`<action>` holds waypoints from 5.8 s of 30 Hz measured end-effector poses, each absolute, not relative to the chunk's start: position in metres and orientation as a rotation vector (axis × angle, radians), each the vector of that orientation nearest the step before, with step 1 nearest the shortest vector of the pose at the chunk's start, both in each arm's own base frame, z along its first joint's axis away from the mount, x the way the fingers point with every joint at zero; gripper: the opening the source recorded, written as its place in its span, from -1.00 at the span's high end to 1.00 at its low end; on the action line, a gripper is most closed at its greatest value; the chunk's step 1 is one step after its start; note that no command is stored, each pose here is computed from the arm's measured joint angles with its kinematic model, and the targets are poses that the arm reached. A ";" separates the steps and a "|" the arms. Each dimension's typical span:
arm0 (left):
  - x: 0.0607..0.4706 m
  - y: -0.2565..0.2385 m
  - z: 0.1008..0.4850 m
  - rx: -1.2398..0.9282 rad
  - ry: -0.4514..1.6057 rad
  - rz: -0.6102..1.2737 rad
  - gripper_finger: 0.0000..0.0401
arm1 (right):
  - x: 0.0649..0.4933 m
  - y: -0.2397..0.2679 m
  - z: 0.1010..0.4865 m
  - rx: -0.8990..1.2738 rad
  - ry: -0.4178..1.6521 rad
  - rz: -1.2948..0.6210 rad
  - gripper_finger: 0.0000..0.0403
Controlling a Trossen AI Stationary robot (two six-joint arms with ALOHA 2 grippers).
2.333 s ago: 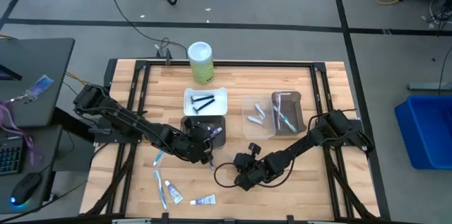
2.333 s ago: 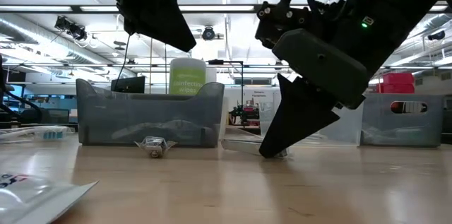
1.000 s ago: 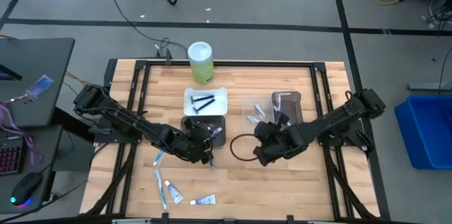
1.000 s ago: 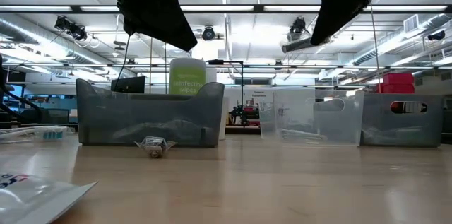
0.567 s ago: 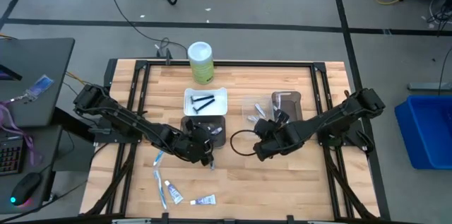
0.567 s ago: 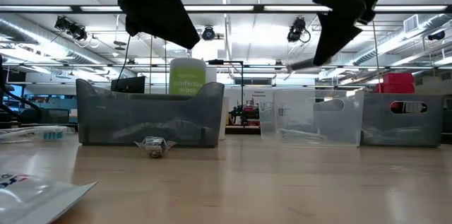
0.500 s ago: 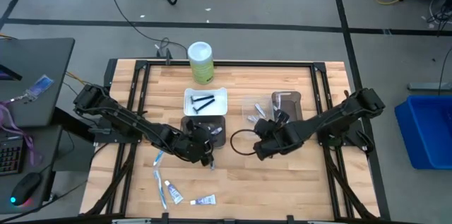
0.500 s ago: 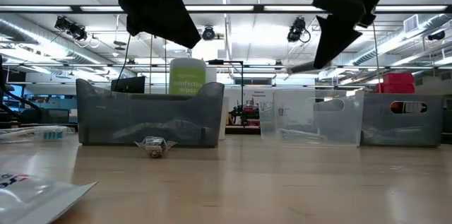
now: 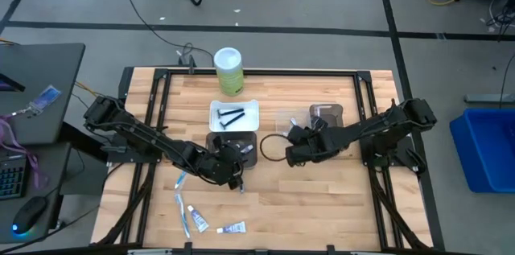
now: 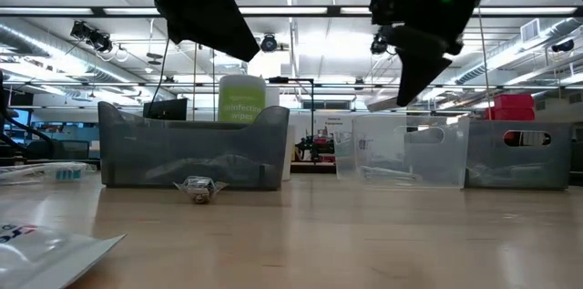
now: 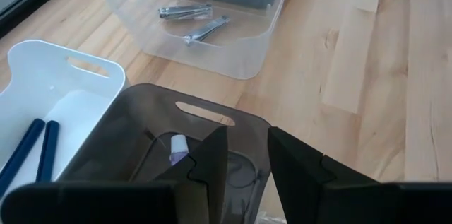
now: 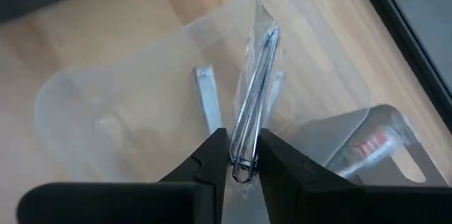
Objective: Pick & Place Travel size toiletries
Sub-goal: Put the silver nail cutter into the transparent bin, then put the blue toothbrush into the right black bin
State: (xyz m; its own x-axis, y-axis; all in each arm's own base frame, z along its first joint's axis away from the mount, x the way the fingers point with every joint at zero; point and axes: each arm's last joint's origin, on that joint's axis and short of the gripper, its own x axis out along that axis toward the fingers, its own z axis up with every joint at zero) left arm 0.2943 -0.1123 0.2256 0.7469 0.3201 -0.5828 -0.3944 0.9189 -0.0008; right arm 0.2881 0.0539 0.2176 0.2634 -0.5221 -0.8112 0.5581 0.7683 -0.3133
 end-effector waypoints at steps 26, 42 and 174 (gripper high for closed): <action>0.294 -0.112 0.226 -0.149 0.609 0.399 0.45 | 0.305 0.034 0.185 0.129 0.912 -0.588 0.18; 0.298 -0.115 0.230 -0.213 0.565 0.356 0.45 | 0.346 0.065 0.228 0.240 0.420 -0.040 0.19; 0.302 -0.138 0.316 -0.210 0.252 0.694 0.74 | 0.370 0.057 0.237 0.124 0.099 0.088 0.85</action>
